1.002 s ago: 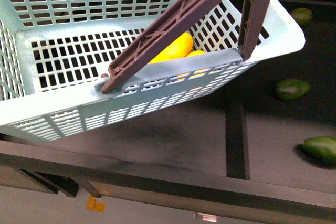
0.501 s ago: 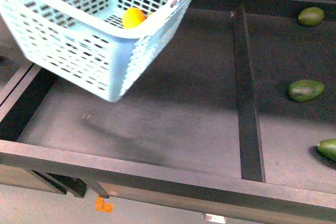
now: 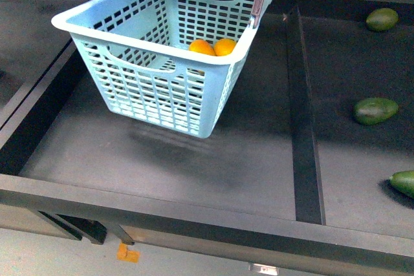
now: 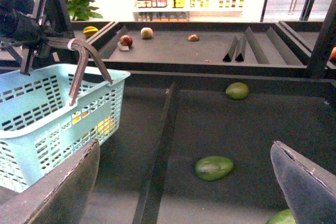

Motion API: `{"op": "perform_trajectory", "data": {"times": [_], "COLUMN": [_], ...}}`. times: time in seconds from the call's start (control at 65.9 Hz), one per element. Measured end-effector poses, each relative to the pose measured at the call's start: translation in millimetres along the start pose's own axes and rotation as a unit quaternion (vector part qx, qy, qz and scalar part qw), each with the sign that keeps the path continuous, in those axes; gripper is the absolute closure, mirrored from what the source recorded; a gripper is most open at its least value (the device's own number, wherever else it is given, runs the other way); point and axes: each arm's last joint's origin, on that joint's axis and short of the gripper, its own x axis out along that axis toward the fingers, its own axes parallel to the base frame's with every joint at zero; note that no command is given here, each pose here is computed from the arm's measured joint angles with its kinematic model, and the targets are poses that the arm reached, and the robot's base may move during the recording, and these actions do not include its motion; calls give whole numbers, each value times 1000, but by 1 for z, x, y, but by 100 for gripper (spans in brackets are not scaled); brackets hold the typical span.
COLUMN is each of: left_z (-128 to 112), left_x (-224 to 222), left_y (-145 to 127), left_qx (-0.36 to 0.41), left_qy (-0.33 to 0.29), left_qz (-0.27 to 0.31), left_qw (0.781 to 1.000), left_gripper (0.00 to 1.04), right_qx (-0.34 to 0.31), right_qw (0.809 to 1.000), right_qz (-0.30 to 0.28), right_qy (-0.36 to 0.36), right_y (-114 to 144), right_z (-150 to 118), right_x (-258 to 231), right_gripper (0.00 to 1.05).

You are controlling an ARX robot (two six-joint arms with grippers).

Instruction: Pick lemon and mango into basket

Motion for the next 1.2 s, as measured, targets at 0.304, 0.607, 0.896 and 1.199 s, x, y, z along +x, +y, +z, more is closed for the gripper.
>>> {"op": "perform_trajectory", "data": {"times": [0.304, 0.607, 0.896, 1.199], "left_z": [5, 44, 83, 108], "left_x": [-13, -110, -229, -301], "left_y": [20, 39, 110, 183], "left_qx": [-10, 5, 524, 617], "left_qy": [-3, -109, -241, -242], "left_qz": [-14, 36, -152, -107], "left_qw": [1000, 993, 803, 741], "left_gripper": [50, 7, 58, 101], "right_qx": [0, 0, 0, 0], "right_qw": [1000, 1000, 1000, 1000], "right_qz": [0, 0, 0, 0], "right_qy": [0, 0, 0, 0], "right_y": [0, 0, 0, 0], "right_z": [0, 0, 0, 0], "right_x": [0, 0, 0, 0], "right_gripper": [9, 9, 9, 9]}}
